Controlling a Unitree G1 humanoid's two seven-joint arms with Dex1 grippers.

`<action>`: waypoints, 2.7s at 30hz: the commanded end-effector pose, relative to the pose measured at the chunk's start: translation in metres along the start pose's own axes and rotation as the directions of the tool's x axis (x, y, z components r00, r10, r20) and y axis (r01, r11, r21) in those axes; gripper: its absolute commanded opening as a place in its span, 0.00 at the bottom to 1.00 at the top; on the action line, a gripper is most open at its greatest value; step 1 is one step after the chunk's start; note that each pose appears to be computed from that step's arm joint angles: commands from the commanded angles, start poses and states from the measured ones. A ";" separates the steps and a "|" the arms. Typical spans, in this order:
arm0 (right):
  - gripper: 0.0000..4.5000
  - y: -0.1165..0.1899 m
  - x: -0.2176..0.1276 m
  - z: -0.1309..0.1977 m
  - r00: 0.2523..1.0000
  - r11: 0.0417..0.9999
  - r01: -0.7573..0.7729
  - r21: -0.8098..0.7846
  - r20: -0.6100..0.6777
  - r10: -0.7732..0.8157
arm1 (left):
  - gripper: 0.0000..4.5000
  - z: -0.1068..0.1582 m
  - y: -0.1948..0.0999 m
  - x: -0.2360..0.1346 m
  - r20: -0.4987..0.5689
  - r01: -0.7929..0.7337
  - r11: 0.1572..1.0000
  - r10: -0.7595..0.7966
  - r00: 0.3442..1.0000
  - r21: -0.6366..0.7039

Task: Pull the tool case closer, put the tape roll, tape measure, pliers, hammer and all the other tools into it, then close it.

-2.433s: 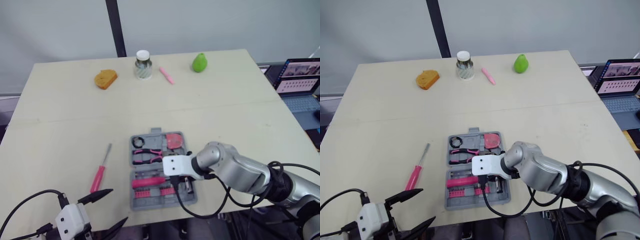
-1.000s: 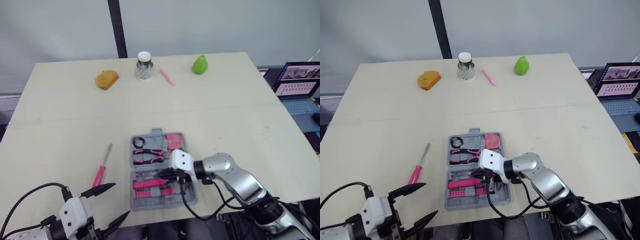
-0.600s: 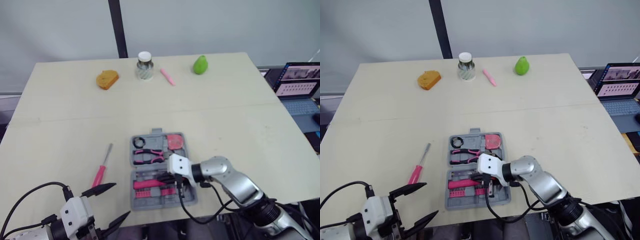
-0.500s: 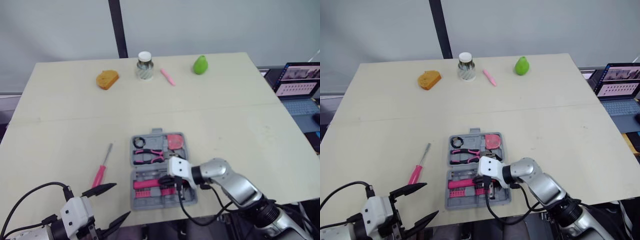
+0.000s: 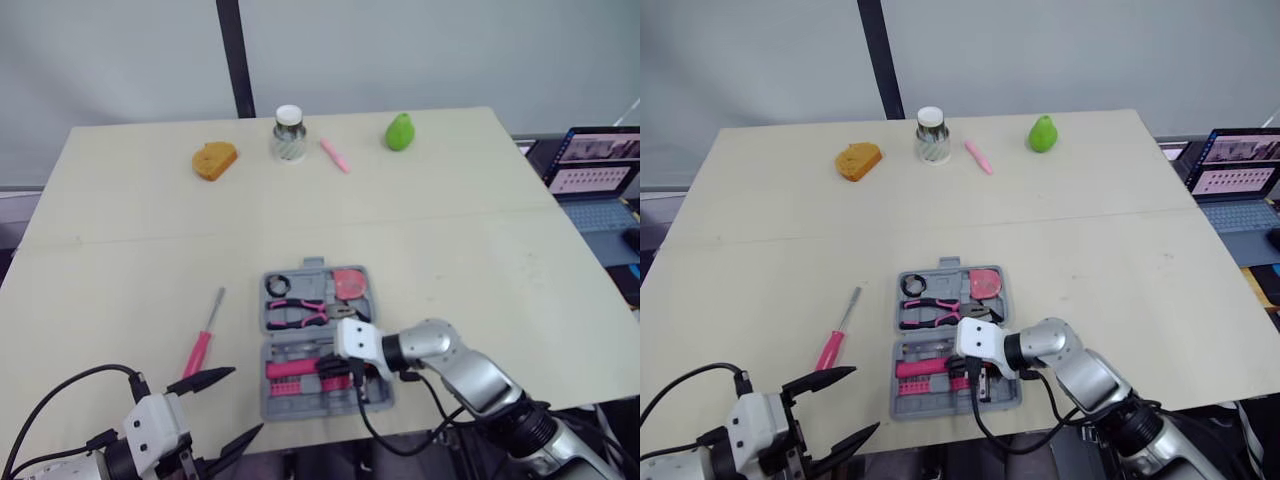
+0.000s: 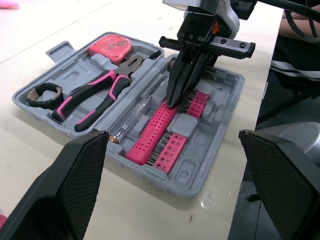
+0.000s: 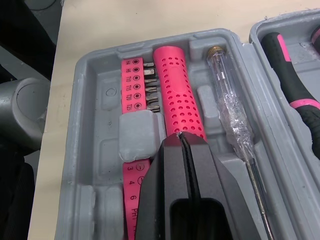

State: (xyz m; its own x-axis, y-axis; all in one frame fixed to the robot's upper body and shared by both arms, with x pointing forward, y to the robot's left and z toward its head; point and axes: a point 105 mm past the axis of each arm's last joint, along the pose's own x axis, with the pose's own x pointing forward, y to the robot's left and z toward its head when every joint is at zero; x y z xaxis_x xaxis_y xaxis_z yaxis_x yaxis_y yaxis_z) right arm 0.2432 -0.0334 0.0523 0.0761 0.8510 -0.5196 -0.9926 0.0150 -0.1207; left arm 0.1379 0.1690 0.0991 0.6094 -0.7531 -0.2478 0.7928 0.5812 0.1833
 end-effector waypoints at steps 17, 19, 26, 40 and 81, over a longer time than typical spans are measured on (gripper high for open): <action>0.01 0.014 0.003 -0.012 0.999 0.983 -0.052 0.175 0.014 0.050 | 1.00 0.008 -0.002 0.004 0.019 0.019 1.000 -0.019 1.000 0.024; 0.01 0.010 -0.001 -0.004 0.998 0.983 -0.049 0.175 0.045 0.042 | 1.00 0.008 -0.001 0.004 0.019 0.019 0.999 -0.020 1.000 0.025; 0.01 -0.004 -0.008 0.003 0.997 0.985 -0.020 0.170 0.073 0.008 | 1.00 0.007 0.001 0.006 0.023 0.020 0.999 -0.021 1.000 0.028; 0.01 -0.006 -0.007 -0.003 0.999 0.986 -0.001 0.165 0.053 -0.008 | 1.00 0.007 0.001 0.007 0.024 0.021 0.999 -0.021 0.999 0.032; 0.01 0.013 0.006 -0.053 0.995 0.950 -0.002 0.312 -0.096 0.033 | 1.00 0.008 0.001 0.009 0.030 0.027 0.999 -0.028 0.999 0.033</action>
State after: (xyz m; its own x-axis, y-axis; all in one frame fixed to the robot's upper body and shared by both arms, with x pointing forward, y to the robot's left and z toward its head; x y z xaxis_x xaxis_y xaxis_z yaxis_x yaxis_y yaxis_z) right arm 0.2438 -0.0404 0.0408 0.0605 0.8596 -0.5073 -0.9936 0.1004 0.0515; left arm 0.1445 0.1636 0.1015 0.5941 -0.7700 -0.2328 0.8041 0.5613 0.1958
